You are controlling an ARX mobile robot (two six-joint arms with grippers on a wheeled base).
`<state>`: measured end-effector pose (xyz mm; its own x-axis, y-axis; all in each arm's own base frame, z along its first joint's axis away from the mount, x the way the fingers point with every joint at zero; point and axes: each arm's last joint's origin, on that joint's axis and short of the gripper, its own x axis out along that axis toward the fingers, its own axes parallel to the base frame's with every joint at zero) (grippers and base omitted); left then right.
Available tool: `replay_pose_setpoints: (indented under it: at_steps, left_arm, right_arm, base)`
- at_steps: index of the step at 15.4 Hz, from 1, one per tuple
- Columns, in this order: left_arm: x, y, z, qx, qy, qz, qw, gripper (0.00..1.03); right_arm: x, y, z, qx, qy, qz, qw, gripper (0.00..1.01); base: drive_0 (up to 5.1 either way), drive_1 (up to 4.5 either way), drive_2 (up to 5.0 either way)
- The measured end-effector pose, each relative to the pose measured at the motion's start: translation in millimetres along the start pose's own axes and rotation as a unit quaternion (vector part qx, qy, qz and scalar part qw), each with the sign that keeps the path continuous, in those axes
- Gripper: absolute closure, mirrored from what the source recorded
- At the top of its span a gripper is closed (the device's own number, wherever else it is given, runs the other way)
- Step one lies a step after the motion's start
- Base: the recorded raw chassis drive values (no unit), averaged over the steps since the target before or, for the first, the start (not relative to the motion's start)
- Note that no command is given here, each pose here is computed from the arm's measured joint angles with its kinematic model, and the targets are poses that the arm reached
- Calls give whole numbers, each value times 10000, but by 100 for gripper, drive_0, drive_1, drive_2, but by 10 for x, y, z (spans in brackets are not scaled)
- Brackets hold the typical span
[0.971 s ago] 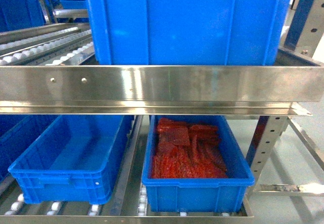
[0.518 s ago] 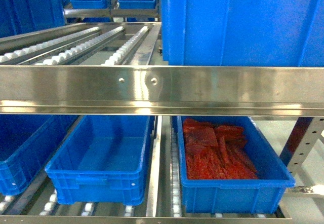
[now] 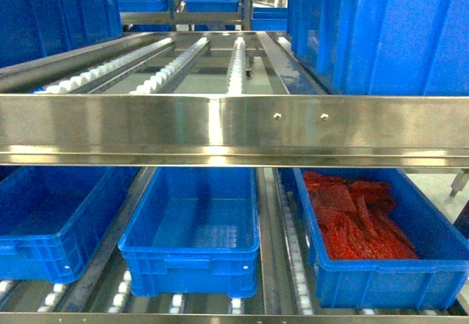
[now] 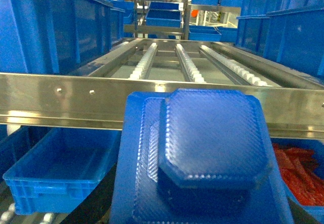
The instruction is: Sort blue parts and orange caps into right shelf containers
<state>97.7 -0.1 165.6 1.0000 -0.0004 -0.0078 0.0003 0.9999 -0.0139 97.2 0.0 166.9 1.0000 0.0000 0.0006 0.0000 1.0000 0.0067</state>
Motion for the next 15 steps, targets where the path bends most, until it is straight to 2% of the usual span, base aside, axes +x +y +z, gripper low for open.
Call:
replay_pose_setpoints:
  at_steps: [15]
  left_arm:
    - [0,0,2,0,-6,-2,10000,61]
  right_arm:
    - [0,0,-2,0,10,0,10000,56]
  base:
    - [-497,248,248]
